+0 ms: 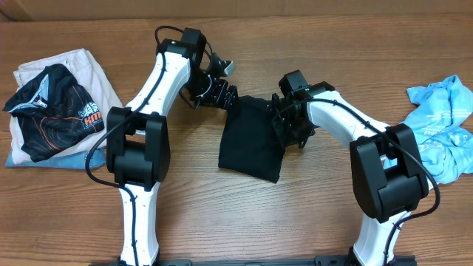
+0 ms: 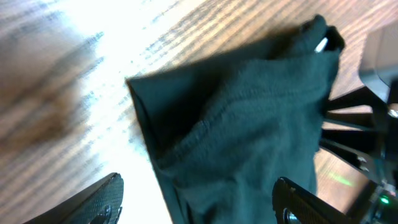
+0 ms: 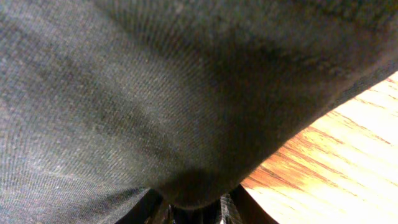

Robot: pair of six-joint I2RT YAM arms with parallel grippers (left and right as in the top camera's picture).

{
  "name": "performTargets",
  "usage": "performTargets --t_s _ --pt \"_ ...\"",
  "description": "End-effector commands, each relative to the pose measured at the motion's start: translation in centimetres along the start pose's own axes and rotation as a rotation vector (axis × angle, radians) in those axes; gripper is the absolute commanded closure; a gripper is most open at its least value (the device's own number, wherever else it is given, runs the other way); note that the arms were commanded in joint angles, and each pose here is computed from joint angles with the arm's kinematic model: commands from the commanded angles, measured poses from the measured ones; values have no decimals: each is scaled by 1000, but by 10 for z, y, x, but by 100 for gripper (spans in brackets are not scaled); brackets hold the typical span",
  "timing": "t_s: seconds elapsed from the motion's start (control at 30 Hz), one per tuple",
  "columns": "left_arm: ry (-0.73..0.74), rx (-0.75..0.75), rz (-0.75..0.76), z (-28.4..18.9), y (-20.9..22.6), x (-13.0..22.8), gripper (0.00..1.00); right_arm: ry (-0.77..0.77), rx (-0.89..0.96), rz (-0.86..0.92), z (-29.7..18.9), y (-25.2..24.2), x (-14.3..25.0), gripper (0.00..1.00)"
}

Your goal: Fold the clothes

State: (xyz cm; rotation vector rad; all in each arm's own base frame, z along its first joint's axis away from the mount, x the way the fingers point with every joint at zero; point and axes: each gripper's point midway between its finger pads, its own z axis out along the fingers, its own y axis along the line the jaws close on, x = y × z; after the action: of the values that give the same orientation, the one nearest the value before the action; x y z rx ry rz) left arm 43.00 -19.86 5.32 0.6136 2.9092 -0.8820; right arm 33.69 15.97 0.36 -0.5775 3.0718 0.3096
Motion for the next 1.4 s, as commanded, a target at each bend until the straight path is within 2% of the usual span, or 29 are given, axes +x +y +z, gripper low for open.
performTargets --t_s 0.0,0.13,0.37,0.43,0.5,0.53,0.57,0.6,0.63,0.67,0.73,0.83,0.87,0.9,0.97,1.03,1.1,1.2,1.37 --pt "-23 -42 -2 7 4 -11 19 1 32 7 -3 -7 2 72" --pt "-36 -35 -19 18 9 -17 17 0 32 7 -3 -7 2 72" --pt "53 28 -51 70 12 -2 19 1 32 7 -3 -8 2 72" --pt "46 53 -34 75 5 -5 32 0 32 7 -3 -7 2 71" --pt "45 54 -21 77 2 -6 52 0 32 7 -3 -7 2 71" --pt "45 53 -16 78 1 -6 65 0 32 7 -3 -7 2 71" --pt "46 52 -11 78 0 -6 90 1 31 8 -3 -7 2 71" --pt "49 44 -12 78 1 -5 96 3 32 8 -3 -7 2 71" --pt "50 37 -13 76 1 -6 96 4 32 9 -3 -7 3 71" --pt "53 11 -21 70 6 -7 96 7 32 12 -3 -8 3 65" --pt "46 -66 -35 44 16 -15 96 3 36 18 -7 -8 3 64" --pt "-2 -202 -56 -10 21 -28 96 -93 47 86 -41 -11 -16 58" --pt "-14 -235 -61 -23 22 -30 96 -136 47 100 -56 -12 -22 50" --pt "-31 -277 -64 -39 23 -31 96 -186 47 106 -75 -13 -27 25" --pt "-78 -398 -90 -81 27 -31 96 -269 49 113 -110 -15 -33 11" --pt "-113 -458 -104 -109 24 -27 96 -331 54 121 -138 -18 -32 1" --pt "-160 -568 -137 -153 23 -16 96 -376 60 133 -164 -21 -22 0" --pt "-236 -707 -164 -206 26 -5 96 -367 64 139 -174 -22 -10 0" --pt "-354 -810 -220 -270 31 11 96 -330 62 147 -170 -22 -1 0"
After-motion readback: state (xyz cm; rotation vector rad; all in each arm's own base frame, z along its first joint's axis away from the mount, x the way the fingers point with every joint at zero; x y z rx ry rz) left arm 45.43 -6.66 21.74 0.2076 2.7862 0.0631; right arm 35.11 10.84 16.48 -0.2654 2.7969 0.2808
